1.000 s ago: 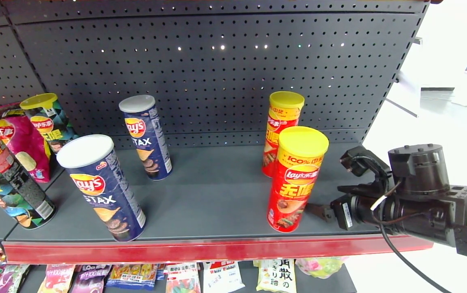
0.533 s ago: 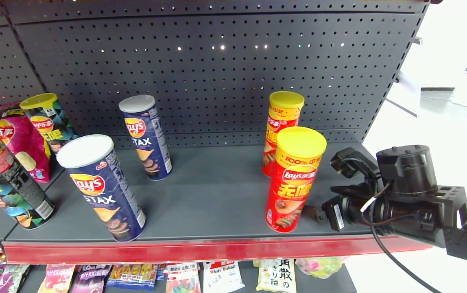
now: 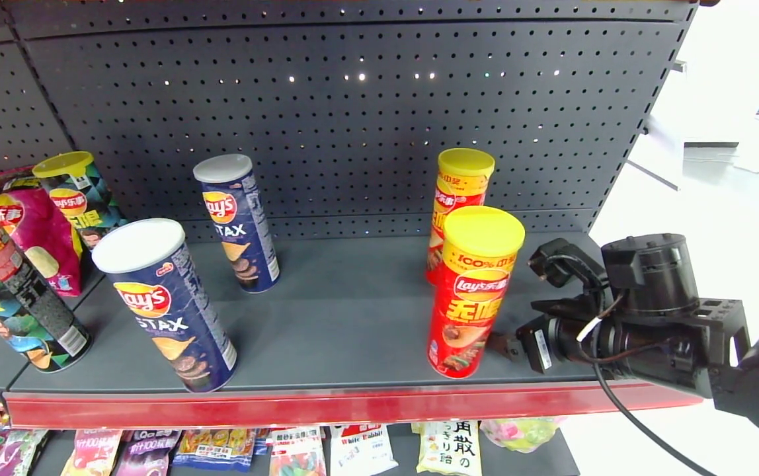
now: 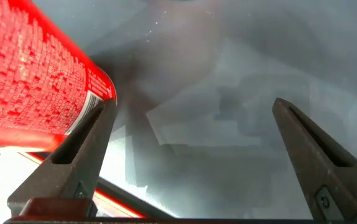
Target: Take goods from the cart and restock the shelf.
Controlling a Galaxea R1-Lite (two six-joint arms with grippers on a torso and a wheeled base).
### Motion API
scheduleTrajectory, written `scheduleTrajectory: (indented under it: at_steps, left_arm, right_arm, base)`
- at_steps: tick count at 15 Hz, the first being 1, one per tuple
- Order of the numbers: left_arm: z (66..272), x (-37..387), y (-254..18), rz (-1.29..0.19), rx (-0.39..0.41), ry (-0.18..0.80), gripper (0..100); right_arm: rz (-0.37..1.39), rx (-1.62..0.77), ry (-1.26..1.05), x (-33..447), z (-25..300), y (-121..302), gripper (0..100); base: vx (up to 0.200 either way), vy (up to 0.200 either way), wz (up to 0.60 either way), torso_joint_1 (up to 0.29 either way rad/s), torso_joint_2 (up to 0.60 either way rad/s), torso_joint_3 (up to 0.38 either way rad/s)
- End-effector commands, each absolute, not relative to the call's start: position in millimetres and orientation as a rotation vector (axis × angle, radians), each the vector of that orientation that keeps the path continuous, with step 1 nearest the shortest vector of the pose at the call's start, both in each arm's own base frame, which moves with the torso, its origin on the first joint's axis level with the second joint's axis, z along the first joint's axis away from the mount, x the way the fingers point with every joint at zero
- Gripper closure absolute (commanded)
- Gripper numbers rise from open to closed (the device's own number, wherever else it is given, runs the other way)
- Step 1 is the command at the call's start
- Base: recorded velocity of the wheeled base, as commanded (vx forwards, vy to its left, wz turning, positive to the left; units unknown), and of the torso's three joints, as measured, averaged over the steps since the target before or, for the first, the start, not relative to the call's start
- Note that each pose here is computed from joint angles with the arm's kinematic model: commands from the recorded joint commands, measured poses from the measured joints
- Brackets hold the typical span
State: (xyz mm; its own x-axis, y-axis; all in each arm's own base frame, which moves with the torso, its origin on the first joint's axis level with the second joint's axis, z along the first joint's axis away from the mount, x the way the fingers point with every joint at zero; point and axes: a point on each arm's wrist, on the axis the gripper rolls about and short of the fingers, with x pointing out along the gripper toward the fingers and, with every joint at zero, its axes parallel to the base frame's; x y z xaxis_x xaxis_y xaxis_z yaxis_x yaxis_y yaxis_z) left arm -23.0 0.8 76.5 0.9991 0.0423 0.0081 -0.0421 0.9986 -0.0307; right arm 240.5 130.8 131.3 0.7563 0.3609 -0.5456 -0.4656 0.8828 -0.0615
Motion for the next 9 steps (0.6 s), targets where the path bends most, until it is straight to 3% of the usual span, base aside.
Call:
scheduleTrajectory:
  at_steps: [1,9]
  left_arm:
    - [76.5,-22.9,0.8,0.043,-0.031,-0.008,0]
    - [76.5,-22.9,0.8,0.043,-0.031,-0.008,0]
  right_arm:
    - [0.457,-0.200,0.550,241.7,131.3,132.3,0]
    - [0.471,-0.204,0.549,239.6,131.3,136.0,0]
  base:
    - [0.000,0.000,0.00,0.000,0.00,0.000]
    - [0.000,0.000,0.00,0.000,0.00,0.000]
